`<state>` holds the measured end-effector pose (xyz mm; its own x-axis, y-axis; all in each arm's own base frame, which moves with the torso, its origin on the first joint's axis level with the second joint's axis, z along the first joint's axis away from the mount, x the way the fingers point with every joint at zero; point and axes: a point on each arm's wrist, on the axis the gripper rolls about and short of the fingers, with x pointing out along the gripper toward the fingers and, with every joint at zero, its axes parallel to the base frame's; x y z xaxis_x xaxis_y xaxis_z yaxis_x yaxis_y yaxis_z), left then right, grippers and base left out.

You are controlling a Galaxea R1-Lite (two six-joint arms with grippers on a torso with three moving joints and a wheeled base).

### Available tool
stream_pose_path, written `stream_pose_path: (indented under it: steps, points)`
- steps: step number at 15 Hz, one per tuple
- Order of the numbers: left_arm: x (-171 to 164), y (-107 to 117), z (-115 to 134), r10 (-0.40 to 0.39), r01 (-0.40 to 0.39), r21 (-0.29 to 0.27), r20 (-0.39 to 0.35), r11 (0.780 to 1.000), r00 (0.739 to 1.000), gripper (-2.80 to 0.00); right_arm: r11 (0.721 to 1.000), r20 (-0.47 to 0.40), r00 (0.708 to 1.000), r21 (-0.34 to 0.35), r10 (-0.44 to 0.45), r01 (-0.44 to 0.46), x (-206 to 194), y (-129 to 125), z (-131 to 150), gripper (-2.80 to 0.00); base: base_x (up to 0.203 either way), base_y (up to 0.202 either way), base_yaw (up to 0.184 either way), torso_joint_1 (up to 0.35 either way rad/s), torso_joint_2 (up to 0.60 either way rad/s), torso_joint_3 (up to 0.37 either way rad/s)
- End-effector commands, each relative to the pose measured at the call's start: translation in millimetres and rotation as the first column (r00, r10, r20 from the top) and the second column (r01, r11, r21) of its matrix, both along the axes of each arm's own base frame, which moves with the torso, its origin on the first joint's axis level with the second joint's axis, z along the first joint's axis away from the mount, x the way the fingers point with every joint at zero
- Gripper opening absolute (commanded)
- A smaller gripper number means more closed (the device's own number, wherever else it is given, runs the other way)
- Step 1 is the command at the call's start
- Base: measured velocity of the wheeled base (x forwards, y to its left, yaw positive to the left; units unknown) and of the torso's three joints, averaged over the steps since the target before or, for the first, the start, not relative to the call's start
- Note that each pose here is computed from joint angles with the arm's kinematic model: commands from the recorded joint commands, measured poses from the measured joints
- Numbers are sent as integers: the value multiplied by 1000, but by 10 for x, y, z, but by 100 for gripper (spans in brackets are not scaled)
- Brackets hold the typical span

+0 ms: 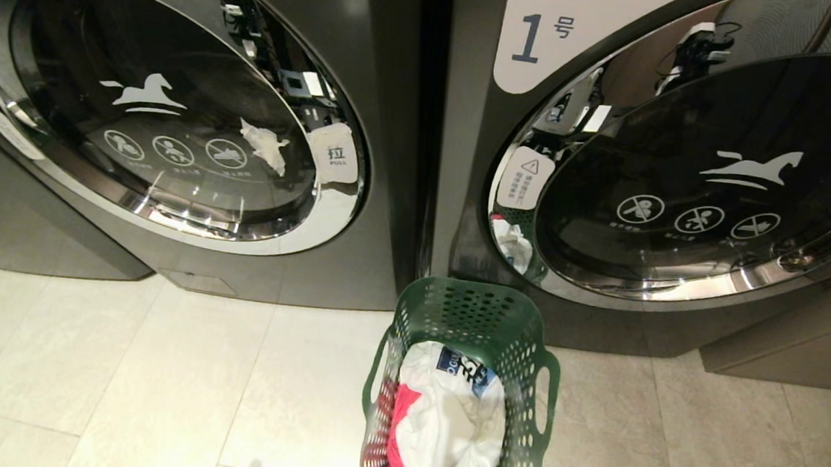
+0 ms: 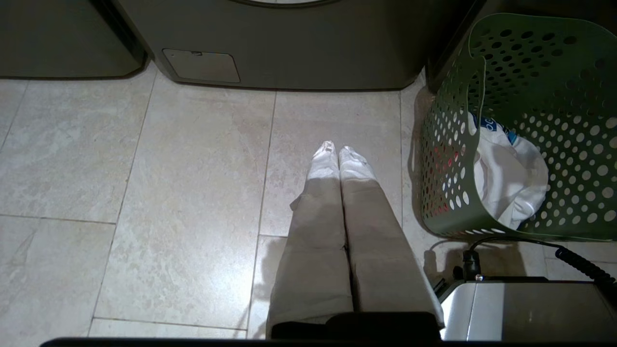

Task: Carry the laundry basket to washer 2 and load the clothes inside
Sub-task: Open the lid of the washing machine

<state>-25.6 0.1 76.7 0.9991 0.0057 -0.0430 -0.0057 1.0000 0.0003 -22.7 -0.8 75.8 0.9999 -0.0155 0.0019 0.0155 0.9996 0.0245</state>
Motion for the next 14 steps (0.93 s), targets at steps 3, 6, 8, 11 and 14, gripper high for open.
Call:
stream_pose_path:
  steps: [3,6,8,11,14]
  points:
    - [1,0,0,2,-2,0,-2,1000,1000,-280,1000,1,1000,0,0,0,0,0,2,-280,0,0,0,0,0,0]
    - [1,0,0,0,0,0,-2,1000,1000,-280,1000,0,1000,0,2,-2,0,0,1,-280,0,0,0,0,0,0]
    - [1,0,0,0,0,0,-2,1000,1000,-280,1000,1,1000,0,0,0,0,0,1,-280,-8,0,-78,1,3,5]
    - [1,0,0,0,0,0,-2,1000,1000,-280,1000,1,1000,0,2,-2,0,0,1,-280,-3,7,-190,5,1,3]
    - [1,0,0,1,-1,0,-2,1000,1000,-280,1000,1,1000,0,2,-2,0,0,1,-280,0,7,-198,0,2,4]
